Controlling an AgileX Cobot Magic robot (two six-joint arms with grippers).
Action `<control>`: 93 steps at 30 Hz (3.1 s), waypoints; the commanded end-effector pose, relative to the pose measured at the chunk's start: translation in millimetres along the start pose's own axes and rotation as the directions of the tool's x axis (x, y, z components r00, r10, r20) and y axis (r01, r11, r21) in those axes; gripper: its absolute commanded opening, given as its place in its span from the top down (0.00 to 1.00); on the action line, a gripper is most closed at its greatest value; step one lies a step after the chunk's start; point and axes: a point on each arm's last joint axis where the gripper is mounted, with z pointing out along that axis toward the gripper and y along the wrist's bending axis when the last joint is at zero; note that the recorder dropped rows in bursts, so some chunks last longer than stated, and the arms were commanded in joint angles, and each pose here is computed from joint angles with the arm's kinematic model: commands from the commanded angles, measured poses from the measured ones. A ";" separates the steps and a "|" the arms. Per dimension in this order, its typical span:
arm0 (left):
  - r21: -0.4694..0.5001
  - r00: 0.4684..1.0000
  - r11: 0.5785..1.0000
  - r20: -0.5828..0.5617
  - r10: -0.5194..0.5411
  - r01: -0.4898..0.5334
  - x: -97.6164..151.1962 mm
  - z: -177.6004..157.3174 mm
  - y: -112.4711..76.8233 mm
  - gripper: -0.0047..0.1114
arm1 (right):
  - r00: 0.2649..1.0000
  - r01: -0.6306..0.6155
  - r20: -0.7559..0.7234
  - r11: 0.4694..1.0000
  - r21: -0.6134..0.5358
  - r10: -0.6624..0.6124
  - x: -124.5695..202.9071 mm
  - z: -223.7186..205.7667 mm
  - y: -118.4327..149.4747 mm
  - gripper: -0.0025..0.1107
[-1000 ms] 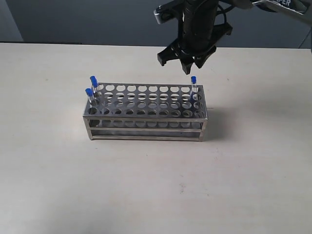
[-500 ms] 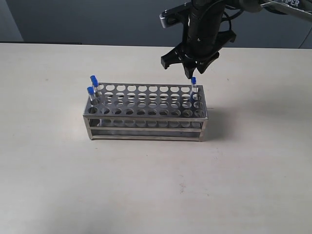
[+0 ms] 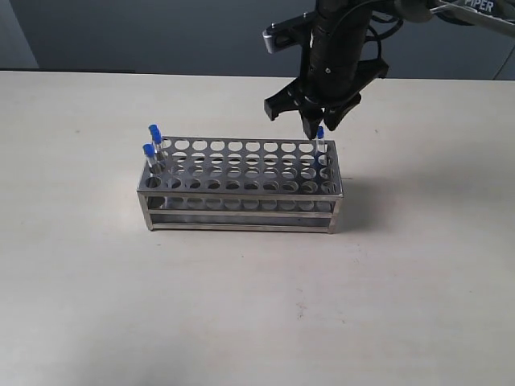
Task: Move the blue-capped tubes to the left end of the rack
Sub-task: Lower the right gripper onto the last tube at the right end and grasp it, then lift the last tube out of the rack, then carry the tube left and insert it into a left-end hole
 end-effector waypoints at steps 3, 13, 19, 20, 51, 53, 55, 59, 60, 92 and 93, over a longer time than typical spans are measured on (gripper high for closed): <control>0.004 1.000 1.000 0.009 -0.007 0.007 -2.1 -0.2 0.3 0.95 | 1.000 0.009 -0.020 1.000 -0.027 -0.010 2.4 1.6 0.8 0.67; 0.004 1.000 1.000 0.009 -0.007 0.007 -2.1 -0.2 0.3 0.95 | 1.000 0.013 -0.026 1.000 -0.013 -0.013 2.2 4.6 -1.2 0.67; 0.004 1.000 1.000 0.009 -0.007 0.007 -2.1 -0.2 0.3 0.95 | 1.000 0.013 -0.026 1.000 -0.013 -0.013 2.3 4.6 -1.2 0.71; 0.004 1.000 1.000 0.009 -0.007 0.007 -2.1 -0.2 0.3 0.95 | 1.000 0.013 -0.026 1.000 -0.013 -0.013 2.3 4.6 -1.2 0.75; 0.004 1.000 1.000 0.008 -0.007 0.007 -1.9 -0.2 0.4 0.95 | 0.951 0.178 0.263 0.983 -0.038 -0.162 25.1 -120.6 41.4 0.97; 0.004 1.000 1.000 0.008 -0.007 0.007 -1.9 -0.2 0.4 0.95 | 0.933 0.233 0.298 0.970 -0.064 -0.204 23.9 -121.9 55.7 0.98; 0.004 1.000 1.000 0.008 -0.007 0.007 -1.9 -0.2 0.4 0.95 | 0.888 0.314 0.383 0.944 -0.102 -0.254 18.8 -126.8 77.5 0.98; 0.004 1.000 1.000 0.008 -0.007 0.007 -1.9 -0.2 0.4 0.95 | 0.842 0.440 0.434 0.873 -0.210 -0.320 4.4 -125.7 123.5 0.99; 0.004 1.000 1.000 0.008 -0.007 0.007 -1.9 -0.2 0.4 0.95 | 0.842 0.448 0.427 0.868 -0.213 -0.330 3.5 -125.0 127.4 0.99; 0.003 1.000 1.000 0.010 -0.003 0.003 -2.1 -0.2 0.5 0.95 | 0.861 0.494 0.274 0.835 -0.244 -0.429 -6.9 -60.8 165.6 0.99; 0.003 1.000 1.000 0.010 -0.003 0.003 -2.1 -0.2 0.5 0.95 | 0.862 0.493 0.267 0.835 -0.246 -0.431 -7.3 -57.2 166.2 0.99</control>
